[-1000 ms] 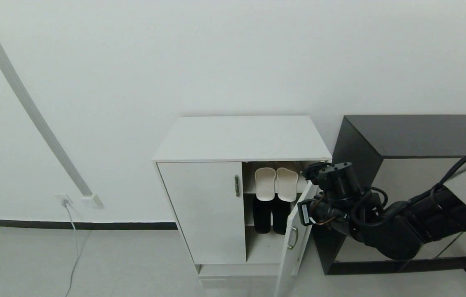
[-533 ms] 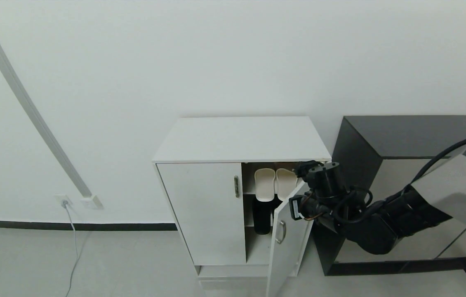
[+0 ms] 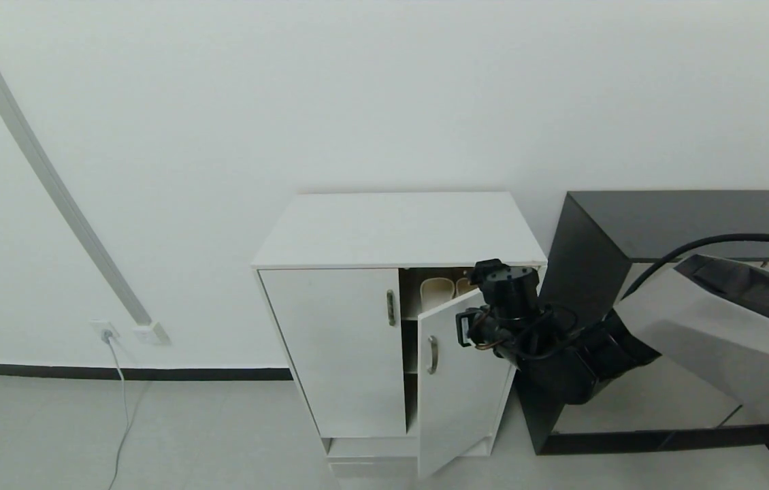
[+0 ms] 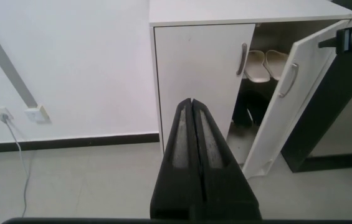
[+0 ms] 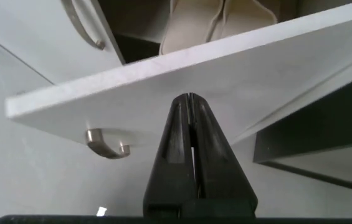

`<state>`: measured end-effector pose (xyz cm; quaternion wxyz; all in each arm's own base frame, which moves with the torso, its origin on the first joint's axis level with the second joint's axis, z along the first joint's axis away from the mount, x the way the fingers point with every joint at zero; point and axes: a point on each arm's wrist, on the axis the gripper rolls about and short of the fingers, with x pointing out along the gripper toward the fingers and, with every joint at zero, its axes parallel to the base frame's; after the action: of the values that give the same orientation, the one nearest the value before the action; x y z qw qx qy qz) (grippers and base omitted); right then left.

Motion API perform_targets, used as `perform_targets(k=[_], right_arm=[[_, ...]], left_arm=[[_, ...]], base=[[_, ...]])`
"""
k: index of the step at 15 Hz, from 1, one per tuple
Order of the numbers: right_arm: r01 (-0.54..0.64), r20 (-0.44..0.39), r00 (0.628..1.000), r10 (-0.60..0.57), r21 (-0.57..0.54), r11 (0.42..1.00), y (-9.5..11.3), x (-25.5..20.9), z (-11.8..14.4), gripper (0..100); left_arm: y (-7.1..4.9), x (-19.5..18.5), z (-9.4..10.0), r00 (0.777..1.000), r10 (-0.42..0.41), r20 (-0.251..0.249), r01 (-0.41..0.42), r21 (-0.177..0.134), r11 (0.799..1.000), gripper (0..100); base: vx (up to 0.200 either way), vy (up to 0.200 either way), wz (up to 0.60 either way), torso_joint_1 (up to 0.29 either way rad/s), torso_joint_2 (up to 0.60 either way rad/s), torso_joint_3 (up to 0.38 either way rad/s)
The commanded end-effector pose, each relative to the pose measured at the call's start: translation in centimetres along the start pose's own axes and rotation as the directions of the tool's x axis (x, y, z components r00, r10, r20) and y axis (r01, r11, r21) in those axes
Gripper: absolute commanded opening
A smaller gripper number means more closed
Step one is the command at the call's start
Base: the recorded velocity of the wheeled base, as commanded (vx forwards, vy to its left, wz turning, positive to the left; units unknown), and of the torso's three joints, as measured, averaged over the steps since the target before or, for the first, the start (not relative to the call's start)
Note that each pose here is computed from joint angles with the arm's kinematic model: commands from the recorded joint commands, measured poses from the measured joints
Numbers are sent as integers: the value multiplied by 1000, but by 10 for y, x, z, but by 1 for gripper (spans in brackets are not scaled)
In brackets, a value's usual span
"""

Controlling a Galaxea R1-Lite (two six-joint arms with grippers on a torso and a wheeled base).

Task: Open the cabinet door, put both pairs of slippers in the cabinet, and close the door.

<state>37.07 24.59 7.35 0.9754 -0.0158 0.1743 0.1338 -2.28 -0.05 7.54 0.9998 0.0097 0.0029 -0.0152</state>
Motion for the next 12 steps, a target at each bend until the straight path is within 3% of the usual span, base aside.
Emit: perform_targets(k=[1, 12], right_arm=[[12, -3, 1000, -12, 2, 1000, 1, 22, -11, 0], [38, 80, 996, -41, 39, 999, -10, 60, -14, 0]], left_arm=[[0, 0, 0, 1000, 0, 0, 0, 0, 1000, 0], [0, 0, 0, 1000, 0, 0, 0, 0, 1000, 0]], base=[[0, 0, 0, 0, 0, 0], [0, 0, 0, 0, 0, 0]])
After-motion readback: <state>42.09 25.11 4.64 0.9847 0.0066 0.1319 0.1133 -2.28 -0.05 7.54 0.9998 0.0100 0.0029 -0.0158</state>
